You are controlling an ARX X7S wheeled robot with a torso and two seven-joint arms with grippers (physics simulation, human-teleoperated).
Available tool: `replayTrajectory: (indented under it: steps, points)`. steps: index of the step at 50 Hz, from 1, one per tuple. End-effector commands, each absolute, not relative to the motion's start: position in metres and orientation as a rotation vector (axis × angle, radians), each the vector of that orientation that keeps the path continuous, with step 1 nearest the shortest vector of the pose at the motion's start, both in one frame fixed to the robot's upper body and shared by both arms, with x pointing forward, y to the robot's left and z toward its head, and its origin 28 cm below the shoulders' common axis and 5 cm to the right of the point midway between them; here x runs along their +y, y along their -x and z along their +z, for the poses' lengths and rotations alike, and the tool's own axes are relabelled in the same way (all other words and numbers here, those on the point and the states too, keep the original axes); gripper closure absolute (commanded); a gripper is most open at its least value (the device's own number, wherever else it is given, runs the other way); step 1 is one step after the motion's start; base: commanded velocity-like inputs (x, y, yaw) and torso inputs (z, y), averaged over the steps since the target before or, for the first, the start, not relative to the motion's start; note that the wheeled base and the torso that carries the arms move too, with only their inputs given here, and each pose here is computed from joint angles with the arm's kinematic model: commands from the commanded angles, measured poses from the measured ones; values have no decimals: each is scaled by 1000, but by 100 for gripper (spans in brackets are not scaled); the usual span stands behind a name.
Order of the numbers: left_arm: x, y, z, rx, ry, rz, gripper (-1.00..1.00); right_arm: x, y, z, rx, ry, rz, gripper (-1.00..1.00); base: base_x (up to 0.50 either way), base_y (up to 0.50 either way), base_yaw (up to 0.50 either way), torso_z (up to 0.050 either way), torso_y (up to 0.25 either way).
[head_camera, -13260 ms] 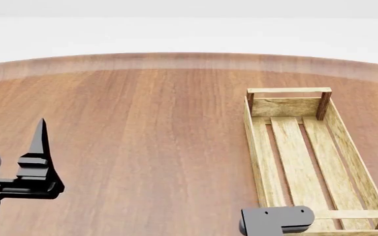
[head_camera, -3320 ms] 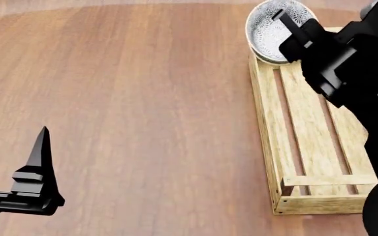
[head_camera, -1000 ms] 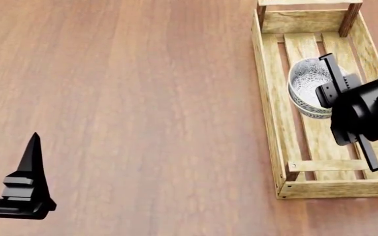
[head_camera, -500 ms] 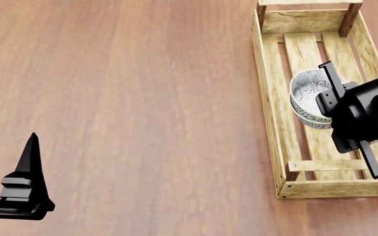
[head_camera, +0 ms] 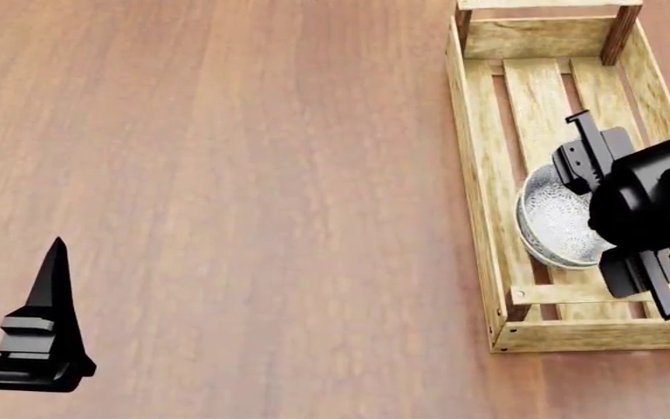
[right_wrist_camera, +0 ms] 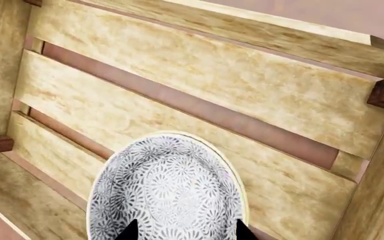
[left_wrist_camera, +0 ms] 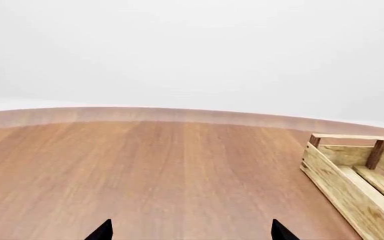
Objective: Stack the right bowl on the left bowl and place them in the tray.
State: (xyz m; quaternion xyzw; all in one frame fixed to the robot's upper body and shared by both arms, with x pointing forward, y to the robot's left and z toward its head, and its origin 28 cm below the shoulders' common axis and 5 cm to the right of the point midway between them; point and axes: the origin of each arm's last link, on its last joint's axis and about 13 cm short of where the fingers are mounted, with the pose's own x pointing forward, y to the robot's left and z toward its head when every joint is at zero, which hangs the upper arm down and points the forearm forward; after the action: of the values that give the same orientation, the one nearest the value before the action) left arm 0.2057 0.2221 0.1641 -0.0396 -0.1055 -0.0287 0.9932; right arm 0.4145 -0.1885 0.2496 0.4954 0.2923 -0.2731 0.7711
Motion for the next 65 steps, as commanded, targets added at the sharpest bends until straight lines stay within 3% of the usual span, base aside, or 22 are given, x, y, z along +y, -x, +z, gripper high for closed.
replayTrajectory:
  steps: [1, 15, 23, 25, 35, 48, 51, 53, 65]
  points:
    - [222, -206, 163, -209, 81, -57, -100, -189, -415, 252, 619, -1077, -582, -100, 0, 0, 0, 0, 0]
    - [223, -206, 164, -209, 85, -58, -100, -188, -417, 258, 549, -1015, -599, -100, 0, 0, 0, 0, 0]
    - [223, -205, 165, -211, 87, -59, -100, -185, -421, 278, 397, -902, -569, -100, 0, 0, 0, 0, 0]
    - [223, -205, 165, -212, 88, -59, -100, -186, -425, 284, 275, -776, -612, -100, 0, 0, 0, 0, 0]
    - [221, -207, 163, -209, 89, -62, -100, -175, -426, 296, 214, -736, -462, -100, 0, 0, 0, 0, 0]
    - [221, -210, 161, -207, 88, -62, -100, -152, -434, 274, 32, -490, -221, -100, 0, 0, 0, 0, 0]
    - [219, -211, 162, -208, 87, -66, -100, -156, -420, 282, -112, -397, -226, -100, 0, 0, 0, 0, 0]
    - [218, -211, 162, -209, 86, -71, -100, -136, -400, 258, -53, -370, -165, -100, 0, 0, 0, 0, 0]
    - [215, -211, 164, -222, 72, -75, -100, -108, -319, 224, -162, -253, -32, -100, 0, 0, 0, 0, 0]
